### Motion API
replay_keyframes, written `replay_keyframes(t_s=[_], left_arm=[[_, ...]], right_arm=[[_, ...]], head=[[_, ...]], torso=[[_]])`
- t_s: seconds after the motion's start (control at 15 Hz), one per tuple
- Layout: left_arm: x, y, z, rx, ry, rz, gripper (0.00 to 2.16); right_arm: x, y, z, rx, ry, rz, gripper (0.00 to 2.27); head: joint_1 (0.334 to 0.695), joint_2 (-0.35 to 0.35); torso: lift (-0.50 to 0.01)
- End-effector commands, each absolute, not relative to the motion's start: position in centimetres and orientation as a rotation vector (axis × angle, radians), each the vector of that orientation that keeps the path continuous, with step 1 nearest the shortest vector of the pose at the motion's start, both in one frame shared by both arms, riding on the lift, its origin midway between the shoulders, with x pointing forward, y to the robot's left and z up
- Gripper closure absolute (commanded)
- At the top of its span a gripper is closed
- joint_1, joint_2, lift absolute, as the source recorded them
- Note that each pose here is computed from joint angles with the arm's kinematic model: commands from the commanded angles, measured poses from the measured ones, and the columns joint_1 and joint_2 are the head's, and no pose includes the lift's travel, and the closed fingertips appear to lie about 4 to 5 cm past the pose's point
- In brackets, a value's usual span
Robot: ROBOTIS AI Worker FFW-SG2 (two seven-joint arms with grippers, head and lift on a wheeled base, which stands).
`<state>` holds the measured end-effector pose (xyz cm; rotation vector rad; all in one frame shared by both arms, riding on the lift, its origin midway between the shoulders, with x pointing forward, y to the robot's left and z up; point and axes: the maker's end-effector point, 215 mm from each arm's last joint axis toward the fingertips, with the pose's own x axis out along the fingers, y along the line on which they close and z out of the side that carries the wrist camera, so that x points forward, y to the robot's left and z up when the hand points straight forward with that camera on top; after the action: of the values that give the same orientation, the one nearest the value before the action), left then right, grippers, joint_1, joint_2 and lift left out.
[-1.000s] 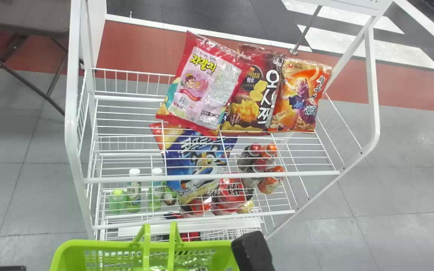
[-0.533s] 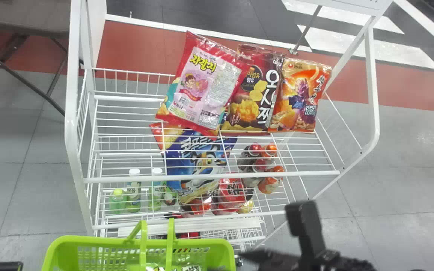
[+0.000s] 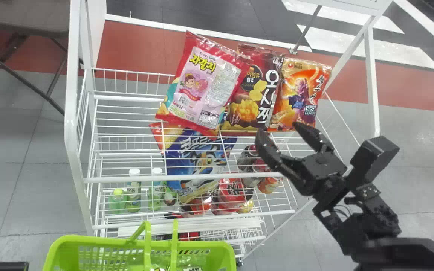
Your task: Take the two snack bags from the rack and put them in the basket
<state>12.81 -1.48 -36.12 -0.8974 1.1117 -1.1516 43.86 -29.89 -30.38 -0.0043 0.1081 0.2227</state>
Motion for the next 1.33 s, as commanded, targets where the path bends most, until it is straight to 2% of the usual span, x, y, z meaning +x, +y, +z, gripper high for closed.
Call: replay_keyframes(t_s=[0.0, 0.33, 0.73, 1.0, 1.27], left_arm=[[12.9, -1.8, -36.2, -0.881, 1.113, -1.157, 1.36], [14.2, -1.5, -36.4, -0.843, 1.103, -1.167, 1.36], [14.8, -0.1, -36.9, -0.862, 1.098, -1.13, 1.36], [15.2, 0.7, -37.6, -0.886, 1.105, -1.108, 1.36], [15.8, 1.3, -37.4, -0.896, 1.089, -1.101, 1.36]], right_arm=[[47.1, -34.3, -31.4, 0.006, 0.101, 0.138, 0.08], [52.0, -42.0, -34.6, -0.002, 0.147, -0.024, 0.08], [59.0, -46.1, -36.1, -0.003, 0.196, -0.093, 0.08], [61.5, -49.5, -36.7, 0.001, 0.213, -0.148, 0.08], [62.5, -49.7, -38.0, -0.002, 0.252, -0.13, 0.09]], head=[[0.695, -0.35], [0.695, -0.35], [0.695, -0.35], [0.695, -0.35], [0.695, -0.35]], torso=[[-0.008], [-0.008], [-0.008], [-0.008], [-0.008]])
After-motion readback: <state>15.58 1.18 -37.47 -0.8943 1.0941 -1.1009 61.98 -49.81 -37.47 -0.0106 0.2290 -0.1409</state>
